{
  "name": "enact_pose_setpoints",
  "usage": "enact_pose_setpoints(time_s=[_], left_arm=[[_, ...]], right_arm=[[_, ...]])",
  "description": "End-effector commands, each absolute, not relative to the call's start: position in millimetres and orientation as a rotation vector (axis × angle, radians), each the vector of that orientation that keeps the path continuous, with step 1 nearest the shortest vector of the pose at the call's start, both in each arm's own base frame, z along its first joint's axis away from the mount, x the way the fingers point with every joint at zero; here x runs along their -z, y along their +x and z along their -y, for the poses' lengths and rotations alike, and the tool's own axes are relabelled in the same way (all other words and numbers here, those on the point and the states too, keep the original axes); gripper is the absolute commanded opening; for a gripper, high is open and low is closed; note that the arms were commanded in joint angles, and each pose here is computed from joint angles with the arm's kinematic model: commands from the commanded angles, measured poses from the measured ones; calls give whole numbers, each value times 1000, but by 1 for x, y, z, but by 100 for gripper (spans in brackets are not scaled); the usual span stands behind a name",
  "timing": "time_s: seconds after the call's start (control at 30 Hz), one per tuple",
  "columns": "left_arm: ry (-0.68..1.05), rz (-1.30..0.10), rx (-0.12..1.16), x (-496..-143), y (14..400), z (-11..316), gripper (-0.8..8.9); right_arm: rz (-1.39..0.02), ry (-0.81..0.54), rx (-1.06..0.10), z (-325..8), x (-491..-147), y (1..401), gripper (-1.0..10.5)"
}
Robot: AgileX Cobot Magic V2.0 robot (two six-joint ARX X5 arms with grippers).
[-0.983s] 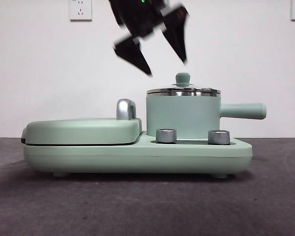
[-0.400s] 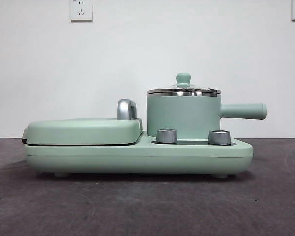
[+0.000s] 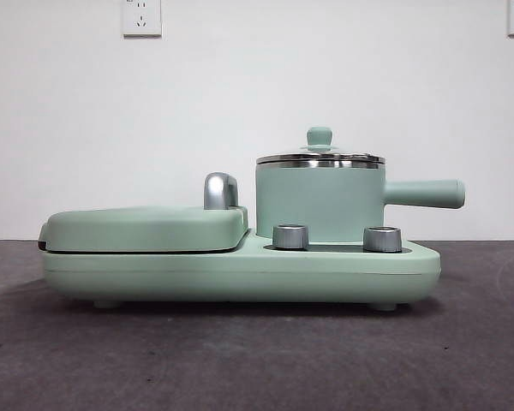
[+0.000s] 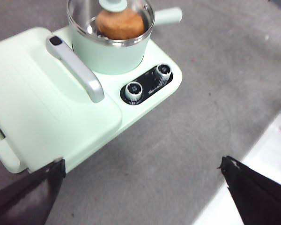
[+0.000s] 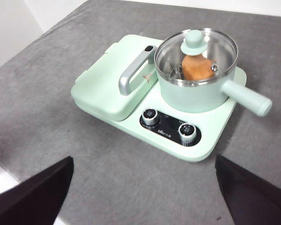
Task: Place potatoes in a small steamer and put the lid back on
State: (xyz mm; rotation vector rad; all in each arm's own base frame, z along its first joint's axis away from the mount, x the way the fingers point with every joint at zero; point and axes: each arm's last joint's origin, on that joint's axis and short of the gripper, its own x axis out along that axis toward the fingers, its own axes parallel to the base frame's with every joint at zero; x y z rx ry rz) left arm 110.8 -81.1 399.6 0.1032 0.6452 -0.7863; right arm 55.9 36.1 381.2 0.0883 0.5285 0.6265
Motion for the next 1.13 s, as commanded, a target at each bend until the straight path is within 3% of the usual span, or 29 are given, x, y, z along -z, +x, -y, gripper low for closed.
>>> enact_pose_setpoints(time_s=[0.03, 0.07, 0.1, 0.13, 0.17, 0.2, 0.23, 0.87, 1.0, 1.13], left_arm=[[59, -584, 783, -396, 101, 76, 577], [53, -573, 780, -393, 98, 73, 530], [53, -564, 776, -391, 94, 71, 367], [57, -563, 771, -389, 92, 69, 208], [62, -563, 770, -389, 90, 67, -30], [61, -561, 764, -389, 88, 66, 37], [59, -559, 763, -389, 87, 65, 6], [26, -527, 723, -383, 88, 61, 6], [-34, -343, 667, -349, 94, 51, 6], [-64, -144, 502, -295, 88, 30, 6]], right_arm=[[-504, 54, -650, -40, -385, 62, 480], [-503, 46, -660, -41, -385, 64, 472], [-510, 37, -672, -43, -384, 66, 406], [-520, 36, -677, -44, -384, 68, 254], [-528, 37, -681, -45, -383, 69, 103], [-538, 34, -691, -46, -383, 71, -1], [-544, 34, -691, -47, -382, 73, 31], [-559, 31, -688, -49, -381, 76, 24], [-558, 32, -688, -49, -381, 76, 24], [-558, 32, -688, -49, -381, 76, 24]])
